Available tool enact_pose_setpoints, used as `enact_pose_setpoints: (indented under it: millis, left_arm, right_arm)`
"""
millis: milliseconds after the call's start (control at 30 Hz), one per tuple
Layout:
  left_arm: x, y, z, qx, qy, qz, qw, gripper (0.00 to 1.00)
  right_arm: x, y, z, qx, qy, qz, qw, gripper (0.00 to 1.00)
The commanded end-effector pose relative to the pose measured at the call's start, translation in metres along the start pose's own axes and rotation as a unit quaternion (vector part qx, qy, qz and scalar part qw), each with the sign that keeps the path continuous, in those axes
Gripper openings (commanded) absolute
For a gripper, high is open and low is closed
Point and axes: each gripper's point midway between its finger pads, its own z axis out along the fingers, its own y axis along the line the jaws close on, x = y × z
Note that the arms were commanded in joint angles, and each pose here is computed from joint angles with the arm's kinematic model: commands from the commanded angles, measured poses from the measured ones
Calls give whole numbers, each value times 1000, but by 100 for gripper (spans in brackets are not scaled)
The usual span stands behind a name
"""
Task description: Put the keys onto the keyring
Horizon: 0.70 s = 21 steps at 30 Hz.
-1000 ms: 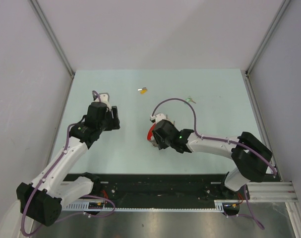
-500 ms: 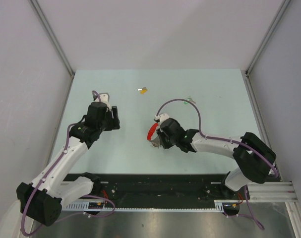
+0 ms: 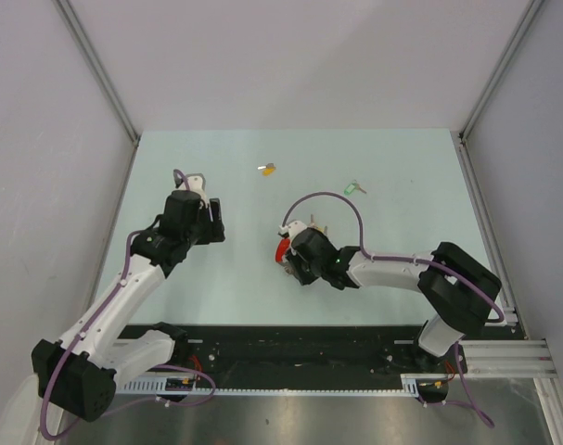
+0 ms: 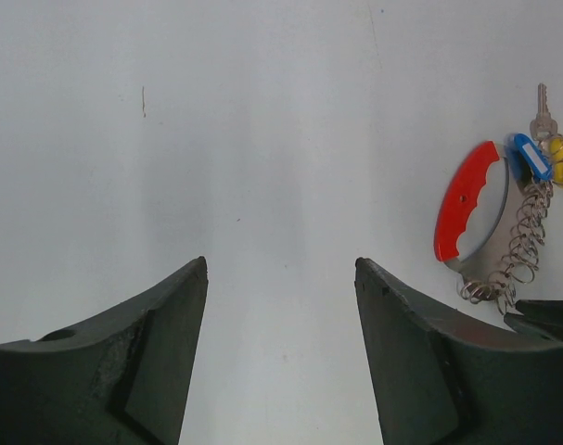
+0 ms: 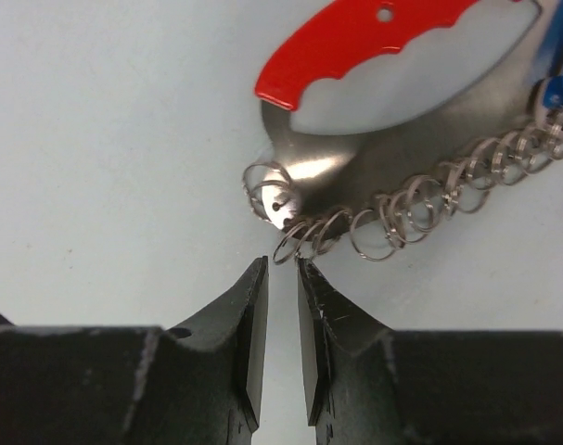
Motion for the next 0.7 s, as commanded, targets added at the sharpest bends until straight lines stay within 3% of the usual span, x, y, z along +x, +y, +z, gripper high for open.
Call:
enact_pose_setpoints:
  millis: [0, 233, 400, 667]
  left_arm:
    - [-3, 3, 2, -4, -6, 9, 1000, 70]
    - [-3, 3, 2, -3, -5, 9, 1000, 70]
    - [-4, 2, 1, -1, -7, 9, 1000, 70]
    - [-3, 2, 1, 0, -7, 9, 1000, 70]
  right_arm:
    - [-13, 22, -4, -49, -23, -20, 998, 24]
    - [-26, 29, -18, -67, -45, -23, 997, 24]
    - [-37, -7, -22, 36, -71, 7, 997, 24]
    - [-36, -22, -11, 63, -73, 53, 994, 22]
